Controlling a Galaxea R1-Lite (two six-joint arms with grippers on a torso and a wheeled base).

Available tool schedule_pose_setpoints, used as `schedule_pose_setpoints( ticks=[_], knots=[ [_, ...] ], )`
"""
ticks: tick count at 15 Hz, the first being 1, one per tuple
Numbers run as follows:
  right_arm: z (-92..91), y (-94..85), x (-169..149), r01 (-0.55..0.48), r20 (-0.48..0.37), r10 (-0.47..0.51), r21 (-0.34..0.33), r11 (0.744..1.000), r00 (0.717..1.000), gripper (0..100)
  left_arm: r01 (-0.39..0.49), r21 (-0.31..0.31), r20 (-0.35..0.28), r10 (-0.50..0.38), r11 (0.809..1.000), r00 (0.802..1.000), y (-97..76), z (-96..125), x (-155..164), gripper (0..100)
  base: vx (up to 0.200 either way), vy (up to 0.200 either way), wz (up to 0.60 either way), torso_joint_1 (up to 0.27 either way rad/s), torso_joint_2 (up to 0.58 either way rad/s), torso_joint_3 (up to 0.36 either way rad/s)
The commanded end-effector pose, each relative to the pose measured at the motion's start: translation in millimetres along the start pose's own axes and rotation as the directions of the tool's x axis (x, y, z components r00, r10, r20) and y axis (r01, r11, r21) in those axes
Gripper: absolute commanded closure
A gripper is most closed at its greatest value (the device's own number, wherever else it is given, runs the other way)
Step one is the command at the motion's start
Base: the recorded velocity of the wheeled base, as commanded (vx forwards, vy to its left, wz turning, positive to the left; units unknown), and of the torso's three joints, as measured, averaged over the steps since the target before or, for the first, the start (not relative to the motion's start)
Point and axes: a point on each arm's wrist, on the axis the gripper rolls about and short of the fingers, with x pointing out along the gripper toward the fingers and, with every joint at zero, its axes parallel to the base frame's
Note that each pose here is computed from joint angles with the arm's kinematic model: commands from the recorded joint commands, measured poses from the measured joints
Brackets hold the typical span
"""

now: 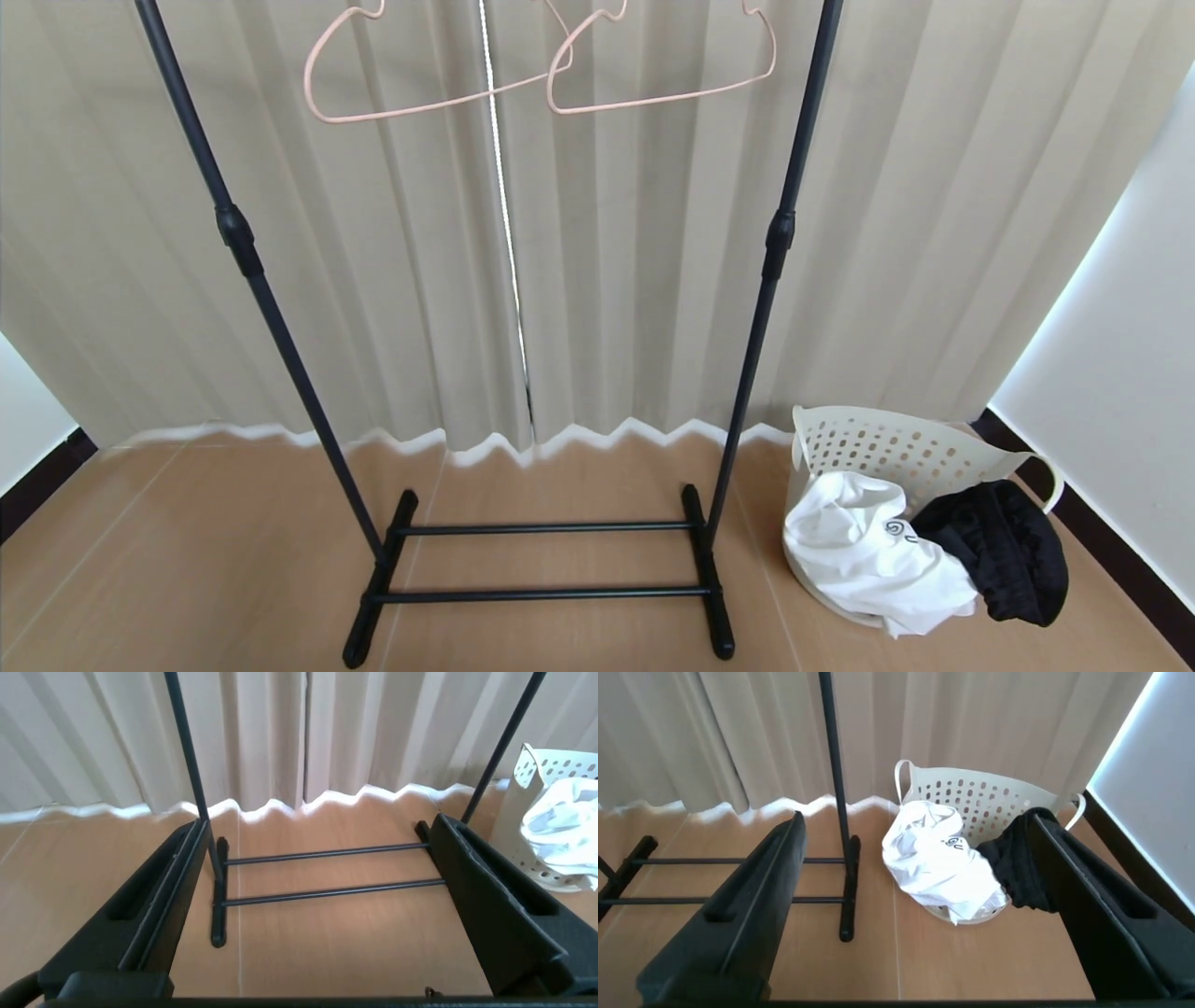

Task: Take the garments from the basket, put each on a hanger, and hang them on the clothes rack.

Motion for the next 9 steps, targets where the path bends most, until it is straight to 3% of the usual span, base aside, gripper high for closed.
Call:
schedule_pose_setpoints(
  ticks=[1,2,9],
  knots=[
    [0.1,0.0,0.1,0.000,-0.001,0.000,0.000,1.000,1.000,0,0.000,0.000,-0.002,0.000,1.000,1.000,0.0,-0.1,0.0,0,0.000,0.000,0.00,0.000,0.00,0.000],
    [0.1,0.0,0.1,0.000,-0.001,0.000,0.000,1.000,1.000,0,0.000,0.000,-0.001,0.000,1.000,1.000,0.0,0.1,0.0,0,0.000,0.000,0.00,0.000,0.00,0.000],
    [0.1,0.0,0.1,0.000,-0.001,0.000,0.000,1.000,1.000,0,0.000,0.001,-0.002,0.000,1.000,1.000,0.0,-0.1,0.0,0,0.000,0.000,-0.60,0.002,0.00,0.003]
  ],
)
